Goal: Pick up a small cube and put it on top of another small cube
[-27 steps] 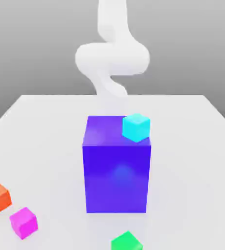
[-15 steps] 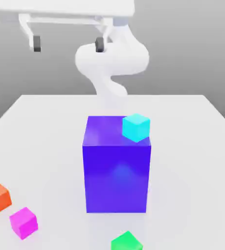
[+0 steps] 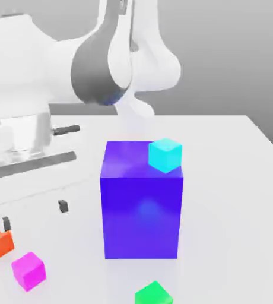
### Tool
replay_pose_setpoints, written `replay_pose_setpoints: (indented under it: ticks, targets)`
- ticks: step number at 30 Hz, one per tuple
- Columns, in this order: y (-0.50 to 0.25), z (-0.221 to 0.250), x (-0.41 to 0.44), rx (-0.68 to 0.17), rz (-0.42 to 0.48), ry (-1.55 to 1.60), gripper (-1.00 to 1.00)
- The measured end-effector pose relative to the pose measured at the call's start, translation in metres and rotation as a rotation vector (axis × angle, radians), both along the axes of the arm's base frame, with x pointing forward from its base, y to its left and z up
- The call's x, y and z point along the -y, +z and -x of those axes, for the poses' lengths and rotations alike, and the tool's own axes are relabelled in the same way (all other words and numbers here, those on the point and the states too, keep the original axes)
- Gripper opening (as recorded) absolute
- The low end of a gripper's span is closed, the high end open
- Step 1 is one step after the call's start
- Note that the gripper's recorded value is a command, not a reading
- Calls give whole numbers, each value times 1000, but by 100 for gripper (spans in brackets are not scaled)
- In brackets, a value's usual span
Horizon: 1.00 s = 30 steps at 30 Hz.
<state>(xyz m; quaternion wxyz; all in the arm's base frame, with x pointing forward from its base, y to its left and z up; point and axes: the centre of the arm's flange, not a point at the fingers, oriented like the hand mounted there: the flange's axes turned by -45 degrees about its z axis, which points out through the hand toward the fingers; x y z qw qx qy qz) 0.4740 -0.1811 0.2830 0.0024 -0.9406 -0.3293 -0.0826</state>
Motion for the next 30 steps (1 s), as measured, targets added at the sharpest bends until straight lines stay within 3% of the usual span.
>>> replay_pose_setpoints:
  ticks: [6, 11, 12, 18, 24, 30]
  targets:
    - [-78, 33, 36, -126, 61, 135, 0]
    - [-143, 39, 43, -148, 74, 161, 0]
    - [-152, 40, 43, -149, 73, 161, -100]
    - [-156, 41, 43, -151, 70, 161, -100]
    - [-96, 38, 39, -150, 70, 160, -100]
    - [-74, -3, -42, -151, 61, 151, -100]
